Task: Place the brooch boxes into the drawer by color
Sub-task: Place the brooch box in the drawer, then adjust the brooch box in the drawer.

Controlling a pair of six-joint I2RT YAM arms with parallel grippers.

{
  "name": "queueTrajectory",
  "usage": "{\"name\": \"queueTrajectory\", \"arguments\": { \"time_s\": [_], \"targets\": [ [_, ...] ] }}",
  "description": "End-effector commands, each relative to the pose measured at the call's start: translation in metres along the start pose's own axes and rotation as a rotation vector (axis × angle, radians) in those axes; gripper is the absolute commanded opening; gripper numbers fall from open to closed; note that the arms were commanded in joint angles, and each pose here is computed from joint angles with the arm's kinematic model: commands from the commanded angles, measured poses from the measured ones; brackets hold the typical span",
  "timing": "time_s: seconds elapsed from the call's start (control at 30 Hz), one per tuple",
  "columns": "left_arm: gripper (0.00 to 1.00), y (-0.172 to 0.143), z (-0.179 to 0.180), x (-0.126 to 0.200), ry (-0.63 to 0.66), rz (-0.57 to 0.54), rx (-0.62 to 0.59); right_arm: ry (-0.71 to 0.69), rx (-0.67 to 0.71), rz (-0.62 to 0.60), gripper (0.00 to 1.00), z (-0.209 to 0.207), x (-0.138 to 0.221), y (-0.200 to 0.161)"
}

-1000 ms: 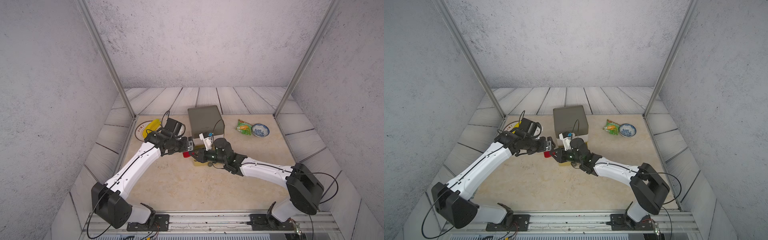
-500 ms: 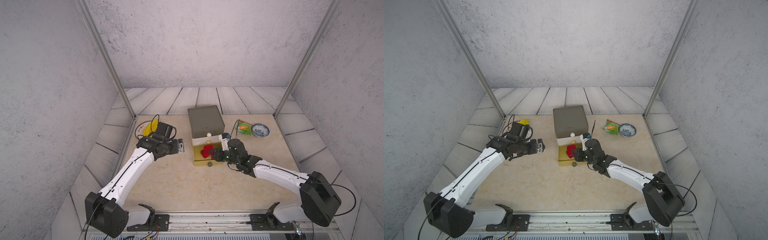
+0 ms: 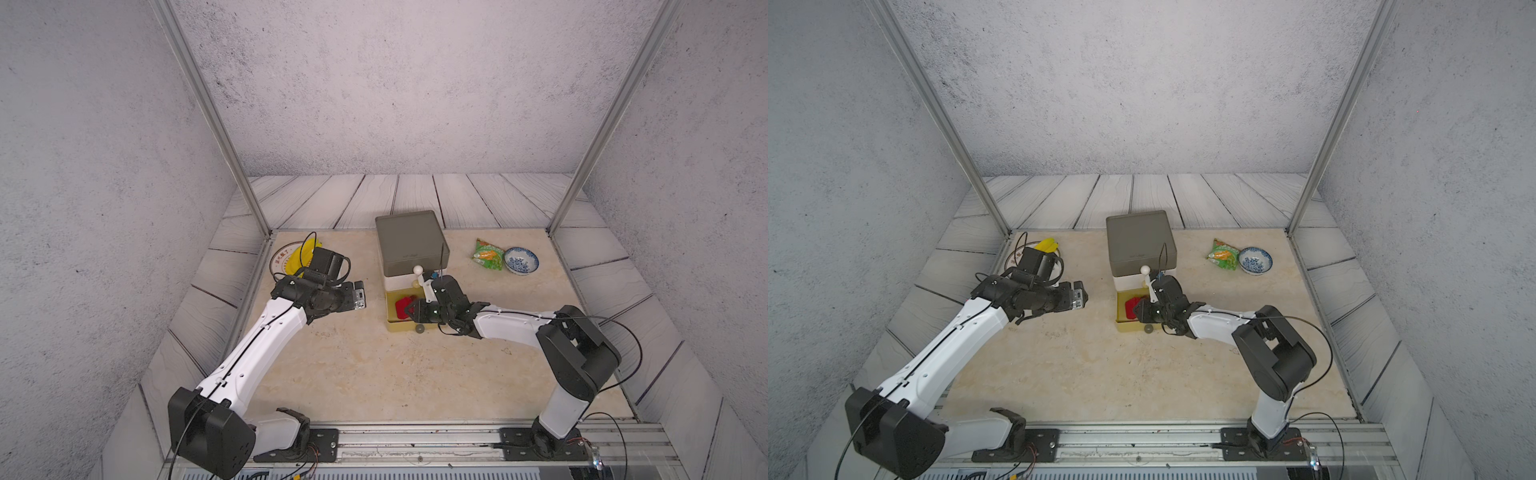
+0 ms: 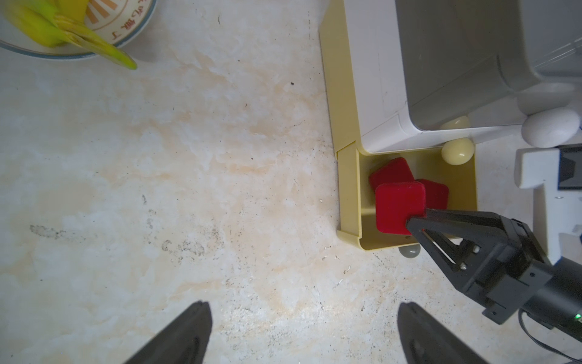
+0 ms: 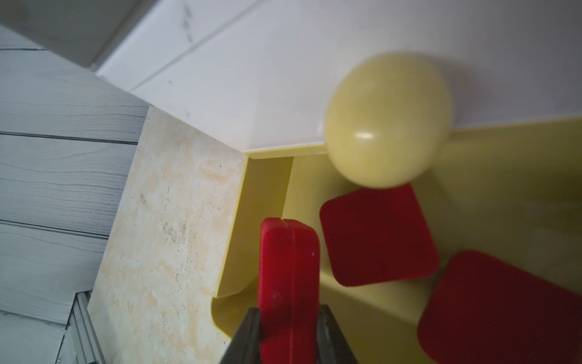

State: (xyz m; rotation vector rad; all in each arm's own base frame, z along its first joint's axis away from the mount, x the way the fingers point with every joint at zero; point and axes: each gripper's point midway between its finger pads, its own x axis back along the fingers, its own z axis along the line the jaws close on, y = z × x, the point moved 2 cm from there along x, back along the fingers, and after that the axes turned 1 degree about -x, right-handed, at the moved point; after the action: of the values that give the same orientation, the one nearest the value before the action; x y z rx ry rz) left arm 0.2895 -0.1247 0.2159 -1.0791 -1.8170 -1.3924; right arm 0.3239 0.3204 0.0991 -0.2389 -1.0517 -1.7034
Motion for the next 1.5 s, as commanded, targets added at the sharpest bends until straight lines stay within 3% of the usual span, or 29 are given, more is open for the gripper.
{"name": "queueTrajectory", "arguments": {
  "time_s": [0.0, 0.2, 0.4, 0.63, 0.7, 0.9, 1.03, 1.47],
  "targets": [
    [0.98, -0.002, 0.004, 0.005, 0.001, -0.006, -0.009, 0.065, 0.011, -0.032, 0.12, 0.020, -0.005, 0.015],
    [0.98, -0.002, 0.006, 0.006, 0.004, -0.004, -0.010, 0.067, 0.002, -0.009, 0.15, 0.021, -0.019, 0.010],
    [0.98, -0.004, 0.008, 0.006, 0.008, 0.001, -0.012, 0.022, 0.014, -0.023, 0.48, 0.016, -0.012, 0.010],
    [0.99, -0.004, 0.005, 0.005, -0.003, 0.005, -0.011, -0.035, 0.073, -0.048, 0.55, 0.018, 0.014, 0.017],
    [0.98, -0.004, 0.005, 0.005, -0.005, 0.005, -0.009, -0.045, 0.090, -0.051, 0.51, 0.019, 0.021, 0.018],
    [0.99, -0.003, 0.005, 0.005, -0.008, 0.004, -0.008, -0.006, 0.117, -0.050, 0.17, 0.034, 0.025, 0.012],
    [0.99, -0.002, 0.003, 0.006, -0.013, 0.005, -0.006, 0.010, 0.102, -0.046, 0.02, 0.037, 0.012, 0.009],
    [0.98, -0.005, 0.008, 0.011, 0.010, 0.005, -0.013, -0.106, 0.105, -0.056, 0.00, 0.012, -0.012, 0.007]
  ]
}}
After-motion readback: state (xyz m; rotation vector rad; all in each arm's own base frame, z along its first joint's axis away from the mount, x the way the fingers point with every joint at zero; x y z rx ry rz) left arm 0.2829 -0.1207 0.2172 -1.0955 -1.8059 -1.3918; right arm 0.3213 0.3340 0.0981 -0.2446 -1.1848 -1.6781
